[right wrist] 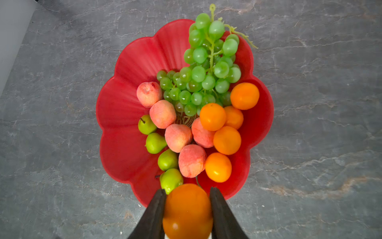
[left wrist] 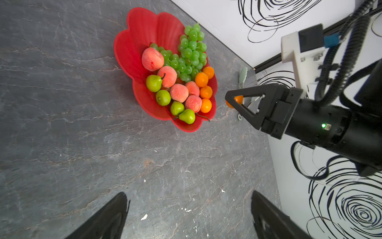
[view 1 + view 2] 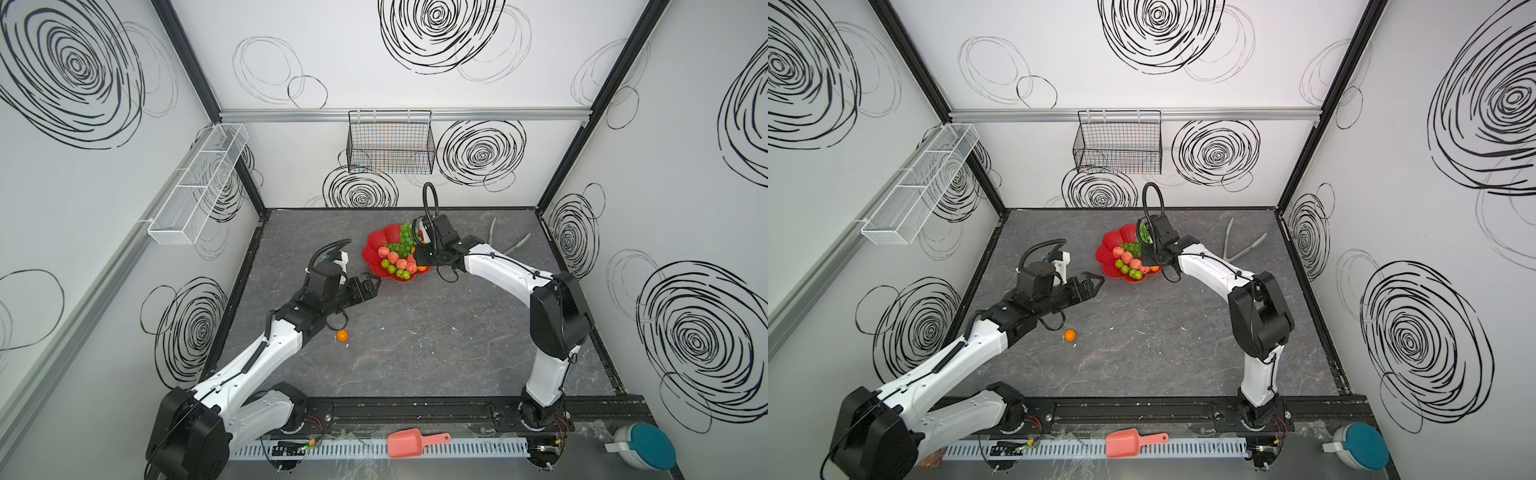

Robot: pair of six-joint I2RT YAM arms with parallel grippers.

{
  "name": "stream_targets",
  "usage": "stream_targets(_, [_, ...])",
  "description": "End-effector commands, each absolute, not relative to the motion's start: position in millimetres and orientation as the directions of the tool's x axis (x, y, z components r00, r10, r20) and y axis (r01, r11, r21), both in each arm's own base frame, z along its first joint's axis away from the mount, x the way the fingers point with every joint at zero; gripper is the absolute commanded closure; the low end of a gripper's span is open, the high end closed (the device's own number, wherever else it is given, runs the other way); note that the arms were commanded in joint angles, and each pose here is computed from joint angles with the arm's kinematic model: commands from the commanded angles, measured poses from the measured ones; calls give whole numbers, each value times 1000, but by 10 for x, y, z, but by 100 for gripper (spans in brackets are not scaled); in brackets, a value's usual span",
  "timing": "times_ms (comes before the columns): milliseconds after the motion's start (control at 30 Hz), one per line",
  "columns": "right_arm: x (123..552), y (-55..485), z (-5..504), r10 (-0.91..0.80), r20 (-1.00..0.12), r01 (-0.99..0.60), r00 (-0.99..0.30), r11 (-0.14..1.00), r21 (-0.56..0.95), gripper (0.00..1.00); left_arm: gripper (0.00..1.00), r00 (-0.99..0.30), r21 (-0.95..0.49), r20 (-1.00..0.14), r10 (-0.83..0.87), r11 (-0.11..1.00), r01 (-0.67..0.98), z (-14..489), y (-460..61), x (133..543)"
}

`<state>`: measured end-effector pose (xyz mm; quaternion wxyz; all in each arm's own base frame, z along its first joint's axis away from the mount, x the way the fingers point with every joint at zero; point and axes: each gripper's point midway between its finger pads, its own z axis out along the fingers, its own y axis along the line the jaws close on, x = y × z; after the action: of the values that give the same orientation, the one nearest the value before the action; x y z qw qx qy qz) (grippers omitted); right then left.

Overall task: Arrange fruit in a fruit bowl
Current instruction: Place the fruit in the fruit bowl.

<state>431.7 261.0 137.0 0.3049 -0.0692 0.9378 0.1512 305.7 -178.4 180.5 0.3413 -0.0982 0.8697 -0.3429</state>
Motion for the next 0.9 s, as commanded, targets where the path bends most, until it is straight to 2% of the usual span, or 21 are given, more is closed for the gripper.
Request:
stream_targets(0, [4392,2557,1302,-73,-569,-229,-819,951,207,66,4,-707,-678,-580,-406,722,142,2073,-1871,3223])
stream_targets(267, [4554,2579,1217,-100,-552,-233,-828,957,175,66,4,-713,-682,-572,-406,719,137,2047,-1867,3325])
stream_targets(500, [4638,2372,1136,-95,-543,-161,-834,984,75,66,4,-711,-680,-572,-410,721,131,2034,-1822,3337])
stream_targets(867, [4649,2418,1077,-94,-525,-190,-846,973,132,67,4,-716,-680,-569,-406,721,132,2018,-1824,3326])
